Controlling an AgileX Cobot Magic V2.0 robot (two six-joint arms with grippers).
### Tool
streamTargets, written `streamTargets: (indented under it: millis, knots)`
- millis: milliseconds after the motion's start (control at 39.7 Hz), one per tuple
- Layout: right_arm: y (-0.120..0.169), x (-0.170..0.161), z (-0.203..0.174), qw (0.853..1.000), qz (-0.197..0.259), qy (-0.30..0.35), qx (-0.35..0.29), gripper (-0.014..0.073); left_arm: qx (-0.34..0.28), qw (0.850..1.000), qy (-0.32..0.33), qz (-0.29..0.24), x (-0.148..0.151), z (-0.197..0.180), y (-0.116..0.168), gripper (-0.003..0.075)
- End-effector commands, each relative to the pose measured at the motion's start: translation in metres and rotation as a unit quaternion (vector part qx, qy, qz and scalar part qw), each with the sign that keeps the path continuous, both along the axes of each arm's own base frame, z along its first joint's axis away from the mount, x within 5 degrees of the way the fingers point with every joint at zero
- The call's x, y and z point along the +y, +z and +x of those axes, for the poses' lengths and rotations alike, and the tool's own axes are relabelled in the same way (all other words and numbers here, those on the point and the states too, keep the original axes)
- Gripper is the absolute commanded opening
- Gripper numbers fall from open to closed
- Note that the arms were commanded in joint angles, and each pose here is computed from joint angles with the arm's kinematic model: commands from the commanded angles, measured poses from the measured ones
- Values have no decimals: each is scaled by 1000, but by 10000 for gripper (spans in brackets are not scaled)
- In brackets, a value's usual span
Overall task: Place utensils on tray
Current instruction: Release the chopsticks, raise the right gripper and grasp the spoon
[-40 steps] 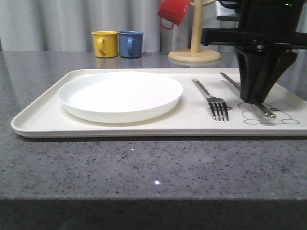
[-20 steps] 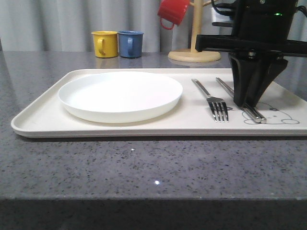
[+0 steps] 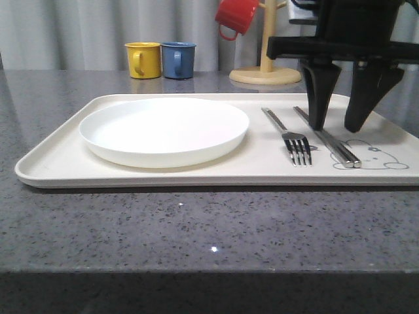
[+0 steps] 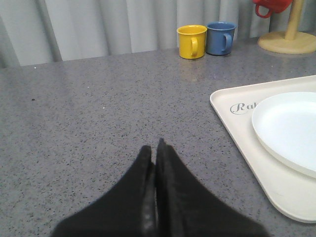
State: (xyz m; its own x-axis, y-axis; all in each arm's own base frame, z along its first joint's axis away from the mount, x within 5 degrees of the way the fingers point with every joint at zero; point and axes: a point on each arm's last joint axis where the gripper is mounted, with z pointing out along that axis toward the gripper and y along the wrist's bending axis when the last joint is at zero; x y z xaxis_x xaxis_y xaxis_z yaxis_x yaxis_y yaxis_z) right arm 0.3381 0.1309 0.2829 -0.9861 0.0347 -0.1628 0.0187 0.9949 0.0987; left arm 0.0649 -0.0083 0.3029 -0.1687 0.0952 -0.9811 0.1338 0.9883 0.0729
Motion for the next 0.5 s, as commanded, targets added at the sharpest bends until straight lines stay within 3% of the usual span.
streamTargets:
  millis: [0,101,252,478]
  knots:
    - [48,-12,-5,999,-34,2,-41,405,-46,999,-3,-13,-1,0,15,-18]
    - [73,-21,-2,994,-58,19,-90,405,-46,999,-3,-13,-1,0,15,-18]
    - [83,-43,-2,991,-68,46,-102,405,-46,999,-3,-13,-1,0,15,-18]
    - [83,-136,-14,991,-94,-36,-84,405,-46,999,-3,-13,-1,0,15,-18]
